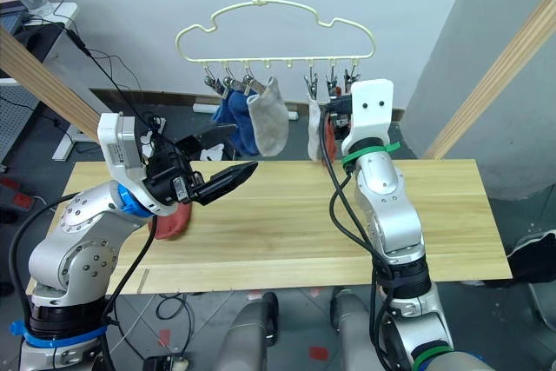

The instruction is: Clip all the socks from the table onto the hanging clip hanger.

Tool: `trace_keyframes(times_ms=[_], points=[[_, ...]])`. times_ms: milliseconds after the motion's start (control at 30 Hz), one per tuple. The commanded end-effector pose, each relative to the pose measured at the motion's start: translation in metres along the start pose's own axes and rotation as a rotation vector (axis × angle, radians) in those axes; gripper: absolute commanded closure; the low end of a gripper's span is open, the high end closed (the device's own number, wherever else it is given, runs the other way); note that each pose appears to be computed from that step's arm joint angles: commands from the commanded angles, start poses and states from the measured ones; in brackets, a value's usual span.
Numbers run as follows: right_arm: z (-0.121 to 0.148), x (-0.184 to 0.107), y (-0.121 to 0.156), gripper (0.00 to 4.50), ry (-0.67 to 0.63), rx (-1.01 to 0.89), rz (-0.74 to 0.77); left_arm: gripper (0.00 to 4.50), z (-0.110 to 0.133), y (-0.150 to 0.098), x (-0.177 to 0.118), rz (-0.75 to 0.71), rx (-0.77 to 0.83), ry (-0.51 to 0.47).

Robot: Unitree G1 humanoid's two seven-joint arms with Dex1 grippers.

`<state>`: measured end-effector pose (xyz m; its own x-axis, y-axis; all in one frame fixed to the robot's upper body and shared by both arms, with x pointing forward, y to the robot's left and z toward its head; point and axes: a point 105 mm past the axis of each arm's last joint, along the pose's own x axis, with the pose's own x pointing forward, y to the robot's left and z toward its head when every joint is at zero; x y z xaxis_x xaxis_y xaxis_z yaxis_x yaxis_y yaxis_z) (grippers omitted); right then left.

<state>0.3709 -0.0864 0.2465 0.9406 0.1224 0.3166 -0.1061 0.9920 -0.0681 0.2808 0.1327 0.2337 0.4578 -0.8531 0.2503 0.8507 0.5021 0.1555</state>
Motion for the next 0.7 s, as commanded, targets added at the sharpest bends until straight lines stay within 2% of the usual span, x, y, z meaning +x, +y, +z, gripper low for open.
trace_keyframes(times_ms=[33, 700], points=[[0.014, 0.0, 0.001, 1.64, -0.065, 0.004, -0.008, 0.0, 0.007, -0.006, 0.003, -0.015, 0.044, -0.023], [0.011, 0.011, 0.003, 1.64, -0.065, 0.008, -0.032, 0.0, 0.007, -0.005, 0.005, -0.014, 0.054, -0.02]])
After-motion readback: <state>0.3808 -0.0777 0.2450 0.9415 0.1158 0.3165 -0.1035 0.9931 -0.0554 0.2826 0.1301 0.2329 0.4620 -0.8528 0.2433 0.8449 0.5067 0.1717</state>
